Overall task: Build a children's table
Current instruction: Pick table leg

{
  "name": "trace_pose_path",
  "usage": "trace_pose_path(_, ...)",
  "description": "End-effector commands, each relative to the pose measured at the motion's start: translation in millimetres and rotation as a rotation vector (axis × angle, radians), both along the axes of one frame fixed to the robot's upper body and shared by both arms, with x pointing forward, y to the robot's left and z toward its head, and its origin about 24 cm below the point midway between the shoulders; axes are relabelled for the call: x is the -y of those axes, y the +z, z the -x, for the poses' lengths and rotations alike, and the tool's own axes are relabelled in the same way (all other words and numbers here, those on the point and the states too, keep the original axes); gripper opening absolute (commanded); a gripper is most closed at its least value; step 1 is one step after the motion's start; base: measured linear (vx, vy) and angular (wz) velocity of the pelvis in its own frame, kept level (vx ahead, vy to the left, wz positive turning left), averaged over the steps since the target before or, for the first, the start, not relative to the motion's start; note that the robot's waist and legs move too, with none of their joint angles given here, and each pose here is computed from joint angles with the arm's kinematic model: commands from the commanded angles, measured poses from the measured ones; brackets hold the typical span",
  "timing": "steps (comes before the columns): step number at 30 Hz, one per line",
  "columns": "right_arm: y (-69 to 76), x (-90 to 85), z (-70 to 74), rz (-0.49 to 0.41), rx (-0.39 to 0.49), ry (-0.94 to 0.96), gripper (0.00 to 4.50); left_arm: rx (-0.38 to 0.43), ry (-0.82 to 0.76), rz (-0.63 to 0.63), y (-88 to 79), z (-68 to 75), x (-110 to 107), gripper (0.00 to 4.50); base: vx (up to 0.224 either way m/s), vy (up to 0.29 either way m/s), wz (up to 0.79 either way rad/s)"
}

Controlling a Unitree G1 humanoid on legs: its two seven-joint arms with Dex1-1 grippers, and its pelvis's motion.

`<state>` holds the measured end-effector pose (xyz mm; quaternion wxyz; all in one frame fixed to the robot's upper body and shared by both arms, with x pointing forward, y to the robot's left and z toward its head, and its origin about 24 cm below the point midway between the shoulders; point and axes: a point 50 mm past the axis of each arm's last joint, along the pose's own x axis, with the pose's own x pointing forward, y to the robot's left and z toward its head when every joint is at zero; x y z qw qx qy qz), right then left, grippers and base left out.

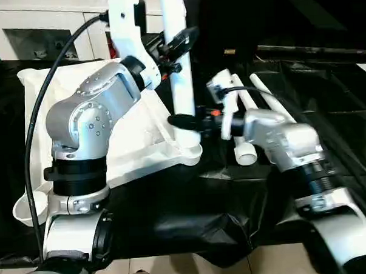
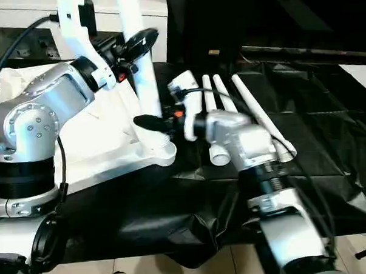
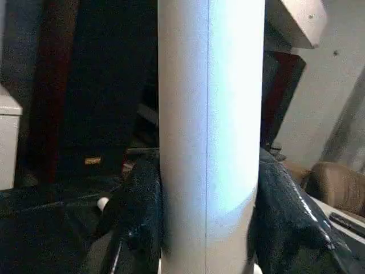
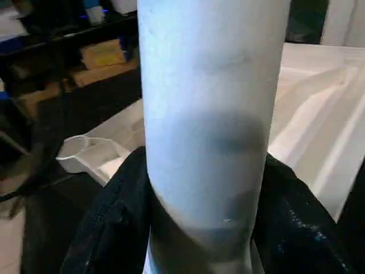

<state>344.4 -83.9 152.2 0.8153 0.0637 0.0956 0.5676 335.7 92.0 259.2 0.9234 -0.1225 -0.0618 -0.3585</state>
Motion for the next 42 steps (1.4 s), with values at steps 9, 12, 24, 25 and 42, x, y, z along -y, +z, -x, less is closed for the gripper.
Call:
trace_pose_path(9, 19.4, 18.2, 13.9, -0.086, 0.03, 0.182, 1.93, 0.004, -0.18, -0.006, -6.9, 10.3, -1, 1.75, 0.0, 0.0, 0.0)
trace_pose_path(12, 22.2, 20.8, 16.2, -0.087, 0.03, 0.204, 1.93, -0.016, -0.21, -0.01, -8.8, 12.2, 0, 1.75, 0.0, 0.0, 0.0)
trace_pose_path(24, 23.7, 19.7, 18.3, -0.058, 0.063, 0.207, 2.64, -0.028, -0.239, -0.014, -11.5, 9.9, -3, 1.75, 0.0, 0.0, 0.0)
trace_pose_path(25, 24.3, 20.1, 18.5, -0.061, 0.057, 0.214, 2.73, -0.027, -0.252, -0.017, -11.4, 10.6, -3, 1.75, 0.0, 0.0, 0.0)
trace_pose_path(42, 26.0, 29.5, 18.3, -0.012, 0.021, 0.287, 3.15, 0.01, -0.371, 0.063, -3.0, 14.0, -1, 1.75, 0.0, 0.0, 0.0)
